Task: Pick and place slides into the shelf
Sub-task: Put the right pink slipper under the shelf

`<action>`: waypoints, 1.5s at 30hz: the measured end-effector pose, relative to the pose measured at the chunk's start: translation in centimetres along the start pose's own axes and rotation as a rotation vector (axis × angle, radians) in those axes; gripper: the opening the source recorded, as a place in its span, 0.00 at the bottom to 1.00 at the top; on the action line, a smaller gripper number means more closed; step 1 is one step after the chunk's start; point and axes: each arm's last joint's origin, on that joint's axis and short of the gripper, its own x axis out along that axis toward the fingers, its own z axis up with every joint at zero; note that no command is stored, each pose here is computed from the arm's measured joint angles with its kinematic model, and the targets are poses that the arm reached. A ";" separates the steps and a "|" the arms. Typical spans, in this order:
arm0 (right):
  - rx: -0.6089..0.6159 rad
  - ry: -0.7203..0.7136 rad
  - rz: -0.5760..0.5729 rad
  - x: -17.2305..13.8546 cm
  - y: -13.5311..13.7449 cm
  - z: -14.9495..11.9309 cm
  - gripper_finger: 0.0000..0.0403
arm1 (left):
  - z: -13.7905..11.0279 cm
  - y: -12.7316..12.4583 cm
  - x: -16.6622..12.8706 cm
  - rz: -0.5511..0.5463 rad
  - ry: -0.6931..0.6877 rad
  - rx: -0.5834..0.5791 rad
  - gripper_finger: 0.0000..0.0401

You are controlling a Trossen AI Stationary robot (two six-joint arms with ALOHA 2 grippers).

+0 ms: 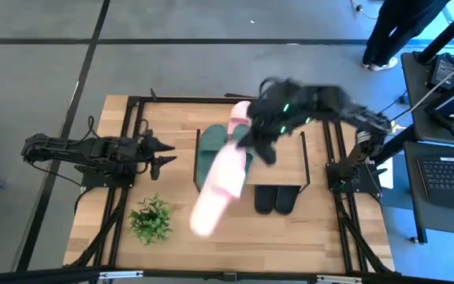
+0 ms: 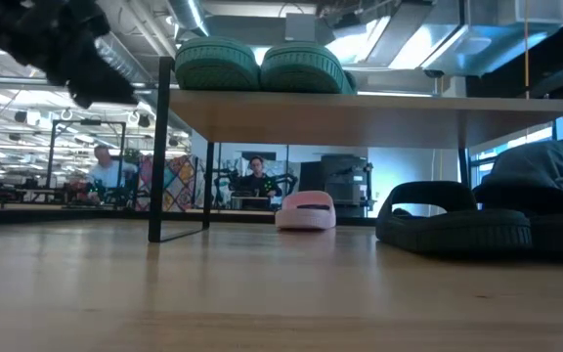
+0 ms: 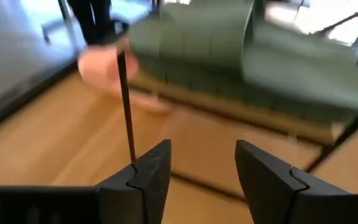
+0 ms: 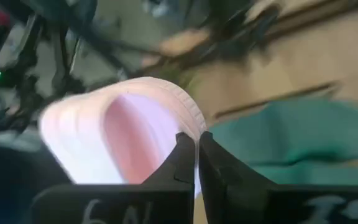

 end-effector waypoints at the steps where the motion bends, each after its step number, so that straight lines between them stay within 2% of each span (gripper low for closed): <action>1: 0.015 0.037 0.011 1.0 0.6 -0.4 0.02 | -0.3 0.0 0.0 -0.001 0.031 -0.004 0.42; 5: 0.072 0.177 0.001 4.7 2.8 -2.5 0.02 | -1.2 0.3 -0.1 0.020 0.122 -0.034 0.42; 10: 0.097 0.315 -0.179 8.7 4.0 -5.3 0.02 | -1.4 0.4 -0.1 0.031 0.147 -0.063 0.42; 15: 0.066 0.456 -0.301 12.0 4.4 -7.8 0.02 | -1.4 0.4 -0.1 0.032 0.146 -0.073 0.42; 26: -0.016 0.690 -0.409 18.2 4.5 -12.1 0.02 | -1.4 0.4 -0.1 0.031 0.144 -0.073 0.42; 32: -0.118 0.714 -0.515 21.0 4.3 -13.9 0.02 | -1.4 0.4 -0.1 0.032 0.144 -0.073 0.42; 36: -0.142 0.722 -0.564 22.3 3.9 -14.6 0.02 | -1.4 0.4 -0.1 0.032 0.144 -0.073 0.42; 45: -0.168 0.759 -0.568 23.5 3.5 -15.4 0.10 | -1.4 0.4 -0.1 0.034 0.148 -0.072 0.42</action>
